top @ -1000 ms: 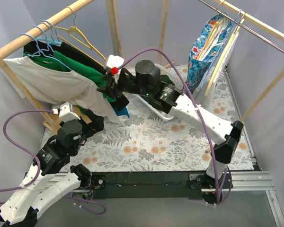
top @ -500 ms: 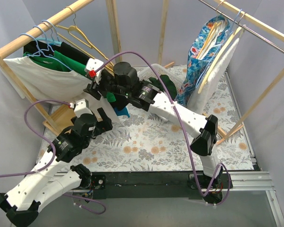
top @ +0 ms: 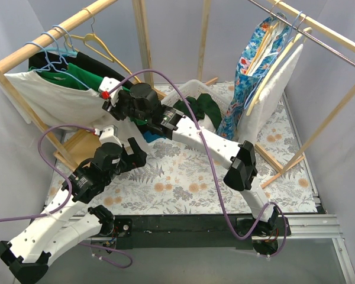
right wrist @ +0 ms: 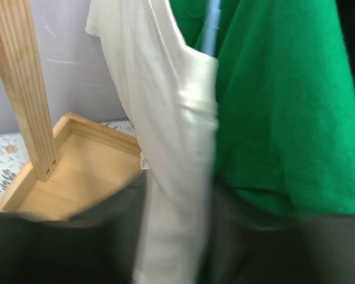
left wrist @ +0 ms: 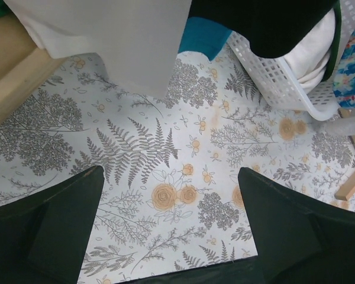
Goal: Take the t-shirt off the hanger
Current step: Pick up the hanger from the clothesline.
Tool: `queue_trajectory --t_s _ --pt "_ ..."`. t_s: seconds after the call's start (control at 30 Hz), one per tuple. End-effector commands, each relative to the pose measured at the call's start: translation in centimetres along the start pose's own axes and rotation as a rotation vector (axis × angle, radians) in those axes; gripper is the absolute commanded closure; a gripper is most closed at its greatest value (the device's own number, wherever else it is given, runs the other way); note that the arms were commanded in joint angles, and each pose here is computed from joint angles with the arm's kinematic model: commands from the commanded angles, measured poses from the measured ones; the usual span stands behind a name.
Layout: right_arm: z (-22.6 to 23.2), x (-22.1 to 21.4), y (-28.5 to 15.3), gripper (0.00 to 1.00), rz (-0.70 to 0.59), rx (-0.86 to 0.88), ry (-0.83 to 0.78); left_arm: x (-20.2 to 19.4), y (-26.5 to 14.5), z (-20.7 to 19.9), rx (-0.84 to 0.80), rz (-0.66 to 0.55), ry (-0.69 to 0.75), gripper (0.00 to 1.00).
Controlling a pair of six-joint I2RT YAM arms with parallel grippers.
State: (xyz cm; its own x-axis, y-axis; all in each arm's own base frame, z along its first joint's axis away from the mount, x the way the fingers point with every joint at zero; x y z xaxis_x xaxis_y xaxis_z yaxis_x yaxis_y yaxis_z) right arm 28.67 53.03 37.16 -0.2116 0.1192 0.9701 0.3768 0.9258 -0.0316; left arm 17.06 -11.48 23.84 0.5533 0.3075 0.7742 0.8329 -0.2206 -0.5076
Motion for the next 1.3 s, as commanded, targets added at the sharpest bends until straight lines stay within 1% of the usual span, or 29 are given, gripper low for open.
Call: queue_trajectory --t_s 0.0,0.07,0.13,0.2,0.23,0.27,0.4,0.47,0.5,0.57,0.77,0.9,1.13,1.2,1.23,1.27 --pt "-0.5 2.5 -0.1 0.69 -0.088 -0.023 0.001 0.0 -0.5 -0.3 -0.031 0.01 -0.03 0.02" --pt "-0.7 3.2 -0.2 0.87 -0.122 -0.035 0.009 0.0 -0.7 -0.2 -0.031 0.012 -0.034 0.02" --pt "-0.5 3.8 -0.9 0.92 -0.132 -0.039 0.015 0.3 -1.0 -0.4 -0.043 0.01 -0.037 0.02" --pt "-0.4 6.2 -2.1 0.94 -0.203 -0.052 0.008 0.3 -1.3 -0.5 -0.05 0.016 -0.035 0.02" --pt "-0.2 6.2 -2.3 0.95 -0.205 -0.05 0.006 0.4 -1.4 -0.5 -0.054 0.016 -0.035 0.02" --pt "0.1 6.9 -2.6 0.99 -0.218 -0.047 0.005 0.4 -1.5 -0.6 -0.059 0.018 -0.035 0.02" --pt "0.4 9.3 -4.0 0.99 -0.263 -0.057 -0.003 0.4 -1.6 -0.9 -0.075 0.029 -0.028 0.02" --pt "0.6 9.5 -4.3 0.99 -0.264 -0.078 -0.001 0.4 -1.6 -0.9 -0.079 0.028 -0.026 0.02" --pt "0.4 10.6 -5.0 0.99 -0.293 -0.087 -0.003 0.3 -1.6 -0.9 -0.082 0.03 -0.026 0.02" --pt "0.6 10.6 -5.5 0.99 -0.299 -0.094 0.0 0.3 -1.6 -0.9 -0.086 0.03 -0.022 0.02" --pt "-0.6 13.7 -8.2 0.99 -0.4 -0.164 0.025 0.5 -1.8 -1.0 -0.099 0.021 -0.017 0.02" --pt "-1.2 15.5 -8.9 0.99 -0.462 -0.204 0.041 0.6 -1.9 -1.1 -0.108 0.016 -0.011 0.02" --pt "-1.9 16.7 -9.3 0.99 -0.521 -0.25 0.076 0.9 -2.3 -1.1 -0.121 0.004 -0.013 0.02" --pt "-2.1 17.2 -10.1 0.99 -0.539 -0.255 0.079 1.0 -2.5 -1.2 -0.127 -0.001 -0.014 0.02" --pt "-1.8 16.6 -10.0 0.99 -0.523 -0.249 0.08 1.1 -2.6 -1.2 -0.128 -0.004 -0.013 0.02" --pt "-1.9 17.2 -10.9 0.99 -0.536 -0.247 0.079 1.1 -2.8 -1.2 -0.134 -0.007 -0.012 0.02"
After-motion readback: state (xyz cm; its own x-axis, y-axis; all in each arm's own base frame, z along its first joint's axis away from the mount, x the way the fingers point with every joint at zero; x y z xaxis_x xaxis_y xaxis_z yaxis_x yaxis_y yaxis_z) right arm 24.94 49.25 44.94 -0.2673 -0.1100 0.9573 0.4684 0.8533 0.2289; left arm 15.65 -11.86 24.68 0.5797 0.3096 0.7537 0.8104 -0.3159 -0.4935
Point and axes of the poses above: each gripper's point midway between its finger pads, its own y axis out along the fingers, its own z axis along the line the jaws close on, x = y × z, the point moved 5 cm from there along -y, back along the fingers, and after that the axes turned 3 degrees about y, right-handed, at the moved point
